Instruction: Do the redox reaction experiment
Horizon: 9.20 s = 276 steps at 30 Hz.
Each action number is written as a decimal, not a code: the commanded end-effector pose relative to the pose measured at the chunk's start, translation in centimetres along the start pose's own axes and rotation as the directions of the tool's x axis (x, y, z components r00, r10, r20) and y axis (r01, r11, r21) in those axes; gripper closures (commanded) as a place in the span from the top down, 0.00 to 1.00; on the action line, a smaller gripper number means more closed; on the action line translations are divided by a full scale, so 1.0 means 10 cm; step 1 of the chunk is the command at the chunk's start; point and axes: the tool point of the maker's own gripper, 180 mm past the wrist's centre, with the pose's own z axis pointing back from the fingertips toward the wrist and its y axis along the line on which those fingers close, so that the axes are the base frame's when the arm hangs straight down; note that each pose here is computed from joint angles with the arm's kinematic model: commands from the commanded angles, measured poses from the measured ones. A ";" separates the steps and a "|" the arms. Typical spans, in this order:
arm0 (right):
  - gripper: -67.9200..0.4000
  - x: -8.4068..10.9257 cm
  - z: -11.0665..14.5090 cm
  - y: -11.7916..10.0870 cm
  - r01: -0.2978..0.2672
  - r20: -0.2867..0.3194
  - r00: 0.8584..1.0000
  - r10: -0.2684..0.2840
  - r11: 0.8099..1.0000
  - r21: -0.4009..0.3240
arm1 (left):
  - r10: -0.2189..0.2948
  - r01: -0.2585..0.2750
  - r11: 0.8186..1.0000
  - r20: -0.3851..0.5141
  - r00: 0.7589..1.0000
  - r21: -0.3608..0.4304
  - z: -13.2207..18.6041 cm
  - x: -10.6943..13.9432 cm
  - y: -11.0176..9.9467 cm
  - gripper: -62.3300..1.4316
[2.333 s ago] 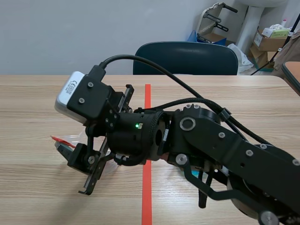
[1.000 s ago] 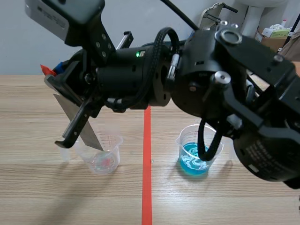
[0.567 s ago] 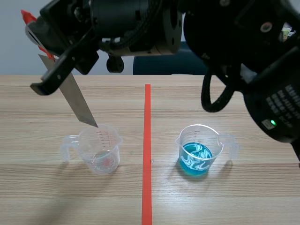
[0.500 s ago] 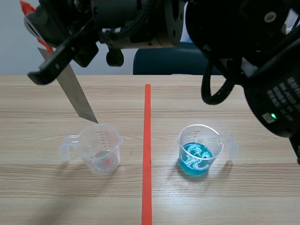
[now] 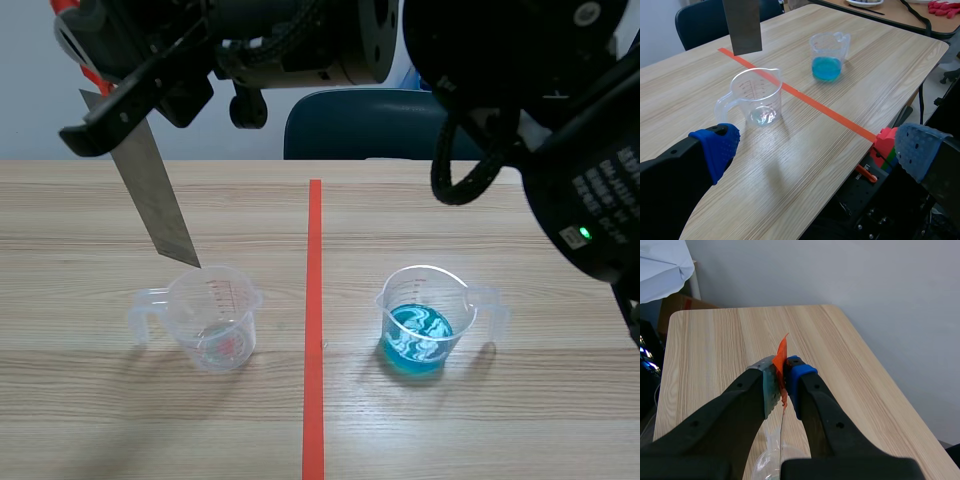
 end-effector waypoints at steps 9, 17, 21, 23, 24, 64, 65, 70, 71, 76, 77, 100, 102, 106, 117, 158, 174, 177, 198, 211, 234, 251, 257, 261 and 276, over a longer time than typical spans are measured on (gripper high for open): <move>0.01 0.12 0.00 -0.01 -0.018 0.035 0.999 0.018 1.000 0.001 | 0.000 0.000 1.000 0.030 1.000 0.006 -0.02 0.06 0.01 1.00; 0.01 0.12 0.00 -0.01 -0.018 0.035 0.999 0.018 1.000 0.001 | 0.000 0.000 1.000 0.030 1.000 0.006 -0.02 0.06 0.01 1.00; 0.01 0.12 0.00 -0.01 -0.018 0.035 0.999 0.018 1.000 0.001 | 0.000 0.000 1.000 0.030 1.000 0.006 -0.02 0.06 0.01 1.00; 0.01 0.12 0.00 -0.01 -0.018 0.035 0.999 0.018 1.000 0.001 | 0.000 0.000 1.000 0.030 1.000 0.006 -0.02 0.06 0.01 1.00; 0.01 0.12 0.00 -0.01 -0.018 0.035 0.999 0.018 1.000 0.001 | 0.000 0.000 1.000 0.030 1.000 0.006 -0.02 0.06 0.01 1.00; 0.01 0.12 0.00 -0.01 -0.018 0.038 0.999 0.018 1.000 0.001 | -0.001 0.001 1.000 0.030 1.000 0.006 -0.02 0.06 0.01 1.00; 0.01 0.12 0.00 -0.01 -0.018 0.038 0.999 0.018 1.000 0.001 | -0.001 0.001 1.000 0.030 1.000 0.006 -0.02 0.06 0.01 1.00; 0.01 0.12 0.00 -0.01 -0.018 0.038 0.999 0.018 1.000 0.001 | -0.001 0.001 1.000 0.030 1.000 0.006 -0.02 0.06 0.01 1.00; 0.01 0.12 0.00 -0.01 -0.018 0.038 0.999 0.018 1.000 0.001 | -0.001 0.001 1.000 0.030 1.000 0.006 -0.02 0.06 0.01 1.00; 0.01 0.11 0.01 -0.02 -0.019 0.031 0.999 0.019 1.000 0.000 | -0.001 0.001 1.000 0.030 1.000 0.006 -0.02 0.06 0.01 1.00; 0.01 0.10 0.01 -0.02 -0.020 0.029 0.999 0.020 1.000 0.000 | -0.001 0.001 1.000 0.030 1.000 0.006 -0.02 0.06 0.01 1.00; 0.01 0.10 0.75 -0.08 -0.122 0.000 0.992 0.122 0.988 -0.096 | -0.001 0.001 1.000 0.030 1.000 0.006 -0.02 0.06 0.01 1.00; 0.01 0.08 0.84 -0.09 -0.115 -0.007 0.993 0.114 0.988 -0.101 | -0.001 0.001 1.000 0.030 1.000 0.006 -0.02 0.06 0.01 1.00; 0.01 0.03 1.00 -0.13 -0.087 -0.023 0.996 0.085 0.991 -0.104 | -0.001 0.001 1.000 0.030 1.000 0.006 -0.02 0.06 0.01 1.00; 0.01 -0.09 1.39 -0.29 -0.095 -0.119 0.990 0.081 0.989 -0.114 | -0.001 0.001 1.000 0.030 1.000 0.006 -0.02 0.06 0.01 1.00; 0.01 -0.31 1.73 -0.64 -0.100 -0.177 0.981 0.082 0.990 -0.100 | -0.001 0.001 1.000 0.030 1.000 0.006 -0.02 0.07 0.01 1.00; 0.01 -0.31 1.73 -0.64 -0.100 -0.177 0.981 0.082 0.990 -0.100 | -0.001 0.001 1.000 0.030 1.000 0.006 -0.02 0.07 0.01 1.00; 0.01 -0.31 1.73 -0.64 -0.100 -0.177 0.981 0.082 0.990 -0.100 | -0.001 0.001 1.000 0.030 1.000 0.006 -0.02 0.07 0.01 1.00; 0.02 -0.31 1.73 -0.64 -0.100 -0.175 0.981 0.081 0.990 -0.100 | -0.001 0.001 1.000 0.030 1.000 0.006 -0.02 0.06 0.01 1.00; 0.01 -0.31 1.73 -0.64 -0.100 -0.173 0.982 0.081 0.990 -0.101 | -0.001 0.001 1.000 0.030 1.000 0.006 -0.02 0.06 0.01 1.00; 0.01 -0.29 1.73 -0.64 -0.099 -0.166 0.983 0.082 0.990 -0.101 | -0.001 0.001 1.000 0.030 1.000 0.006 -0.02 0.06 0.01 1.00; 0.02 -0.28 1.73 -0.64 -0.099 -0.157 0.984 0.083 0.990 -0.101 | -0.002 0.002 1.000 0.030 1.000 0.006 -0.02 0.06 0.01 1.00; 0.02 -0.25 1.72 -0.64 -0.099 -0.143 0.986 0.084 0.990 -0.101 | -0.009 0.008 1.000 0.029 1.000 0.009 -0.02 0.06 0.01 1.00; 0.01 -0.24 1.72 -0.64 -0.099 -0.140 0.987 0.085 0.990 -0.101 | -0.009 0.008 1.000 0.030 1.000 0.009 -0.02 0.06 0.01 1.00; 0.01 -0.25 1.72 -0.64 -0.100 -0.145 0.986 0.085 0.990 -0.101 | -0.118 0.116 0.993 0.118 0.986 0.024 -0.22 0.21 0.25 0.26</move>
